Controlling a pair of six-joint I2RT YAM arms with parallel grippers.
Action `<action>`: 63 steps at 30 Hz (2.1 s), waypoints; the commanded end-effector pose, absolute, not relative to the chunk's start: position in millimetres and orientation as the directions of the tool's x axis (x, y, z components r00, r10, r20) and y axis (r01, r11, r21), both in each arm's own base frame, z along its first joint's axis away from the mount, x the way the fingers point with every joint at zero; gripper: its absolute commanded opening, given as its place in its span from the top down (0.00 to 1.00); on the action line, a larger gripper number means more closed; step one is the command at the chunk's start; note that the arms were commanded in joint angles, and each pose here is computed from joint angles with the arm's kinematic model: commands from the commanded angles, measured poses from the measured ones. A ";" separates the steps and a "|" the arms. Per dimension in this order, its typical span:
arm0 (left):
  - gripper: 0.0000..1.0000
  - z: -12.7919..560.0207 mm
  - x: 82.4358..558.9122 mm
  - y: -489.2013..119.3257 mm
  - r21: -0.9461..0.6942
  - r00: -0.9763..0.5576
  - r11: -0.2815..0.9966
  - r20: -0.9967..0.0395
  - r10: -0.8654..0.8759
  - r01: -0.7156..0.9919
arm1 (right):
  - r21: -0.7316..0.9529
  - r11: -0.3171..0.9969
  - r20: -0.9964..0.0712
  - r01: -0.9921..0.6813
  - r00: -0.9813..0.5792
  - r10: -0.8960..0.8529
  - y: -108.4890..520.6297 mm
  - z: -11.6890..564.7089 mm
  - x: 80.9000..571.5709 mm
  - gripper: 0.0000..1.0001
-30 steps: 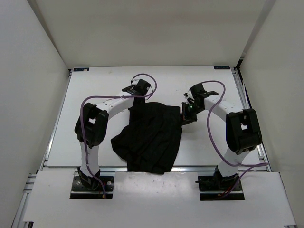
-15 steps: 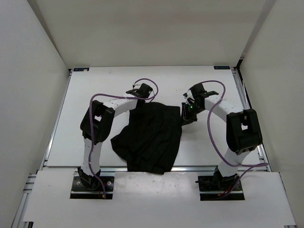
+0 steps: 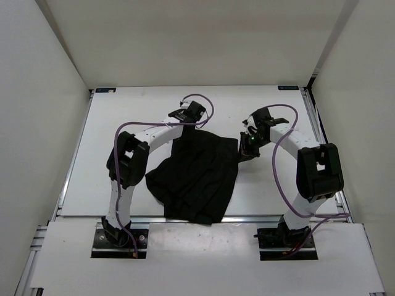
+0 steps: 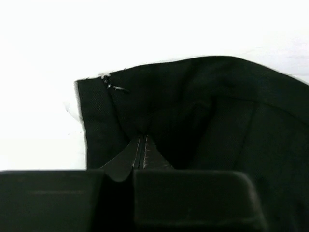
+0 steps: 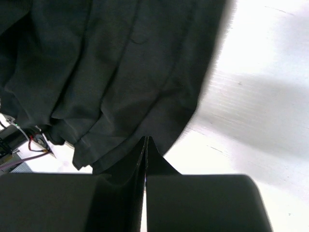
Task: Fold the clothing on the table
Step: Flatten the skirt out
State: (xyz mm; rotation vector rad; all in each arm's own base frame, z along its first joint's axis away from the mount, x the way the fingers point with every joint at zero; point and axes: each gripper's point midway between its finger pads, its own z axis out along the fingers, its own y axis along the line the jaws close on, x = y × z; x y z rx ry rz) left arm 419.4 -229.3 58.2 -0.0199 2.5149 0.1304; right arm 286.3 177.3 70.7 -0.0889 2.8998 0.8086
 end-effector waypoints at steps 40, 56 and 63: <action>1.00 163.3 448.4 -343.9 -0.209 -0.746 0.956 -0.665 0.016 0.207 | 0.539 0.839 -0.161 -0.072 -0.987 0.019 172.4 80.5 294.6 1.00; 1.00 145.0 411.2 -204.4 -0.492 -0.789 0.867 -0.503 -0.354 -0.075 | 0.509 0.859 -0.163 0.050 -0.975 0.153 132.8 75.5 284.3 1.00; 1.00 3.1 328.0 -125.9 -0.319 -0.862 0.876 -0.244 -0.443 -0.360 | 0.519 0.853 -0.204 0.058 -0.961 0.189 133.4 86.1 286.7 0.99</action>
